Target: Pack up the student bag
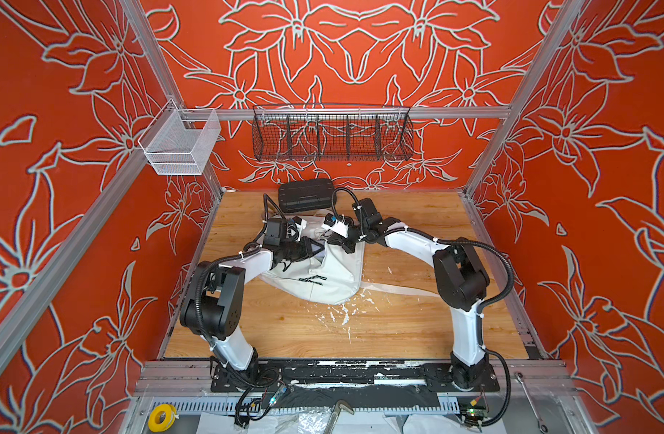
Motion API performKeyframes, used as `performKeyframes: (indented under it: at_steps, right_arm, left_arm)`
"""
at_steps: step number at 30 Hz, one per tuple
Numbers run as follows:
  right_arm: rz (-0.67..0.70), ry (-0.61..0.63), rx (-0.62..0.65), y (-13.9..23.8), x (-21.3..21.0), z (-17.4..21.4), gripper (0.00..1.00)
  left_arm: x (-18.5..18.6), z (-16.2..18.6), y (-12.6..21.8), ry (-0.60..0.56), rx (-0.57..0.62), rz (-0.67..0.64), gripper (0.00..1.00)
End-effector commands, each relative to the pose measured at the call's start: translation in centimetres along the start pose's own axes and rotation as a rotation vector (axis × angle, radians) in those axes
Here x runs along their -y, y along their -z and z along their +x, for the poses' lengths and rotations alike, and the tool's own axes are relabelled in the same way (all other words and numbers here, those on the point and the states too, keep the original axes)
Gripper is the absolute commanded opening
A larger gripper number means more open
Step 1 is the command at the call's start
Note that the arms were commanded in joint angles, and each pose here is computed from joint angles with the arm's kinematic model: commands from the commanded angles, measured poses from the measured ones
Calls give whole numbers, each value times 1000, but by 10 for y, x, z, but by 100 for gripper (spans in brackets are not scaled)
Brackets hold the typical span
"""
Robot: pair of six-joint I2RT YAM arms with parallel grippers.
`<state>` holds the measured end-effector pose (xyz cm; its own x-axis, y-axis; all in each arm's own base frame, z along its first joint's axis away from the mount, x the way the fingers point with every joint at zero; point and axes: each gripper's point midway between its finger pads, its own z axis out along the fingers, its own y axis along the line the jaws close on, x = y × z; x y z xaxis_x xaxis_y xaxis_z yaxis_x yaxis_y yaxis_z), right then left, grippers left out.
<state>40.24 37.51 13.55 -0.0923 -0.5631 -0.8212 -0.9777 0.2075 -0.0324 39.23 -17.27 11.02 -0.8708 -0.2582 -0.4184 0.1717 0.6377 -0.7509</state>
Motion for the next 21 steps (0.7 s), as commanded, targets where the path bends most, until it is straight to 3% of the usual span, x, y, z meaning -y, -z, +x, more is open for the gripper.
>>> performKeyframes:
  at_steps: [1, 10, 17, 21]
  right_arm:
    - [-29, 35, 158, 10, 1, -53, 0]
    - [-52, -76, 139, 18, 4, -49, 0]
    - [-33, -179, 37, 13, 13, -32, 0]
    - [-103, -181, 105, 17, 0, -46, 0]
  left_arm:
    - [3, -18, 2, -24, 145, -16, 0]
    - [7, -16, 17, -74, 227, -18, 0]
    - [19, -6, 25, -116, 184, -3, 0]
    - [12, -3, 28, -127, 214, -45, 0]
